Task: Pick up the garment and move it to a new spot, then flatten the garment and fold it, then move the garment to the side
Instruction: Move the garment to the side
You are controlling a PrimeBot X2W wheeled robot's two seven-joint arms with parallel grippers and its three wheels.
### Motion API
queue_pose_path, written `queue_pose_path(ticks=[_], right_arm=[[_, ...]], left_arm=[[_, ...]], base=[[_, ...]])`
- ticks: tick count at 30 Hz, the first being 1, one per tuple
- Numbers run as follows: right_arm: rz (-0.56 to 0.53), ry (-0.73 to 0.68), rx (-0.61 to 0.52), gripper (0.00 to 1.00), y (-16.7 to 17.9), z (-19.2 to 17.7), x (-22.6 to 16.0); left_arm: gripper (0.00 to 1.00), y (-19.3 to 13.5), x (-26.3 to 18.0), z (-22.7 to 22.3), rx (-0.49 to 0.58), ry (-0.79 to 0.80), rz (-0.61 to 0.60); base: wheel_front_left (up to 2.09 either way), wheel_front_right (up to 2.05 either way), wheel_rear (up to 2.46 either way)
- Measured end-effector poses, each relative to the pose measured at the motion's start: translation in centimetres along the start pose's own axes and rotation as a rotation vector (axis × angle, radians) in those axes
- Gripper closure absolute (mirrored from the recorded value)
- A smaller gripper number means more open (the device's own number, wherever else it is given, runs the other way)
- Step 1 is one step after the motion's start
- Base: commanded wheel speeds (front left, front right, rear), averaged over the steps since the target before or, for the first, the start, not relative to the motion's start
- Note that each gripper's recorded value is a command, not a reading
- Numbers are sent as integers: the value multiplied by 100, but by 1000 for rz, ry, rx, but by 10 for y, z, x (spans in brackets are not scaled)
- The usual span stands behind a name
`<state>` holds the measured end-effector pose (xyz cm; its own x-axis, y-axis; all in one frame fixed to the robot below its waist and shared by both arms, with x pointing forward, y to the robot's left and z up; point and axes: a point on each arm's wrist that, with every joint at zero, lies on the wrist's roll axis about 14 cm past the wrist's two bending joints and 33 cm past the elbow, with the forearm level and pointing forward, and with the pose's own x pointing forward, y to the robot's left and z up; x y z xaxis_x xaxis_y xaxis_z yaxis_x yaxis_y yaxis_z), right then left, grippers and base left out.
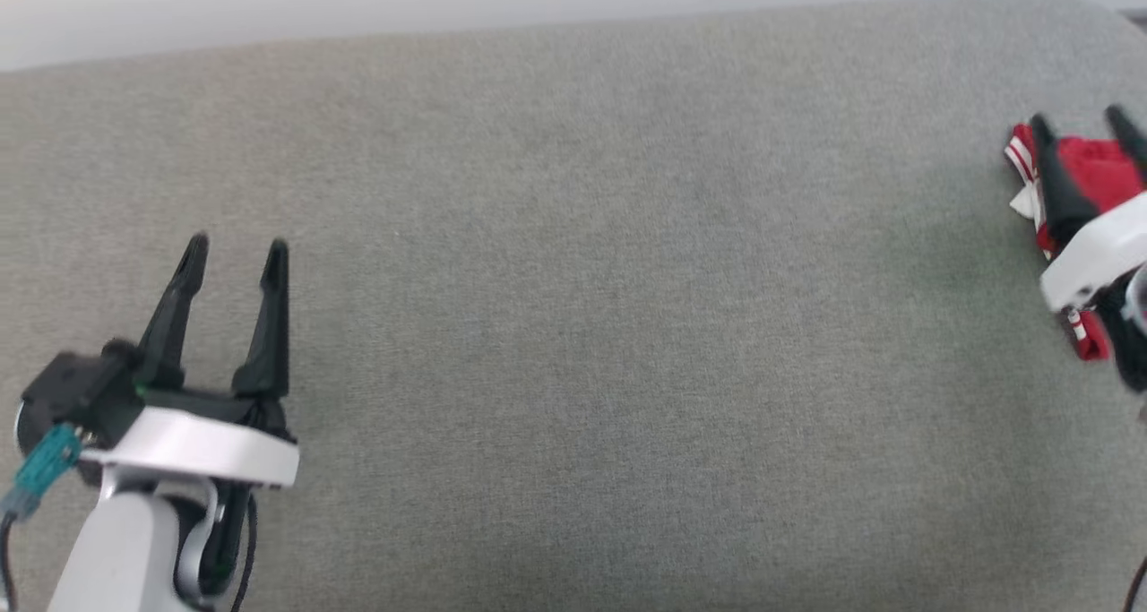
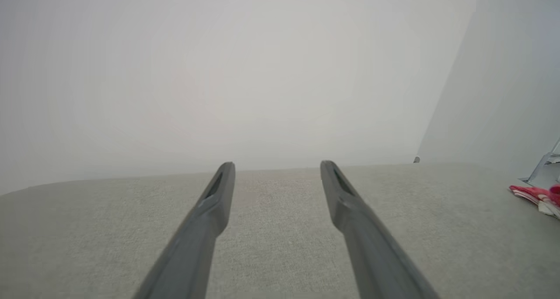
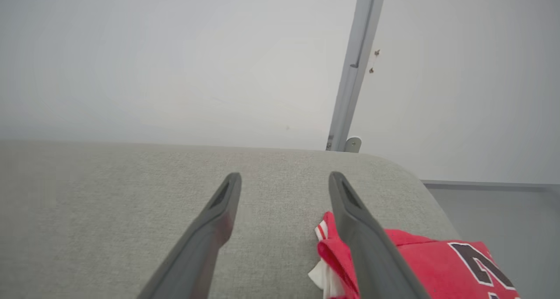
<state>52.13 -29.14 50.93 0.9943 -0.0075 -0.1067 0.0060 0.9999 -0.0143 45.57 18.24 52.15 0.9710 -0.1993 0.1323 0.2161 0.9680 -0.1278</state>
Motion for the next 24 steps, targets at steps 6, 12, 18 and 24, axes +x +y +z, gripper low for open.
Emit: queue_pose_path(ticks=[6, 12, 18, 24], right_arm=[[63, -13, 12, 0, 25, -6, -18], [90, -40, 52, 0, 40, -9, -35], [104, -76, 71, 0, 51, -11, -58], [96, -108, 89, 0, 58, -15, -83]], left_arm=[[0, 18, -34, 4, 14, 6, 83], [0, 29, -62, 5, 18, 13, 146], [0, 35, -84, 7, 15, 13, 192], [0, 38, -101, 13, 9, -3, 226]], base=[[0, 0, 0], [0, 0, 0], [0, 0, 0], [0, 0, 0]])
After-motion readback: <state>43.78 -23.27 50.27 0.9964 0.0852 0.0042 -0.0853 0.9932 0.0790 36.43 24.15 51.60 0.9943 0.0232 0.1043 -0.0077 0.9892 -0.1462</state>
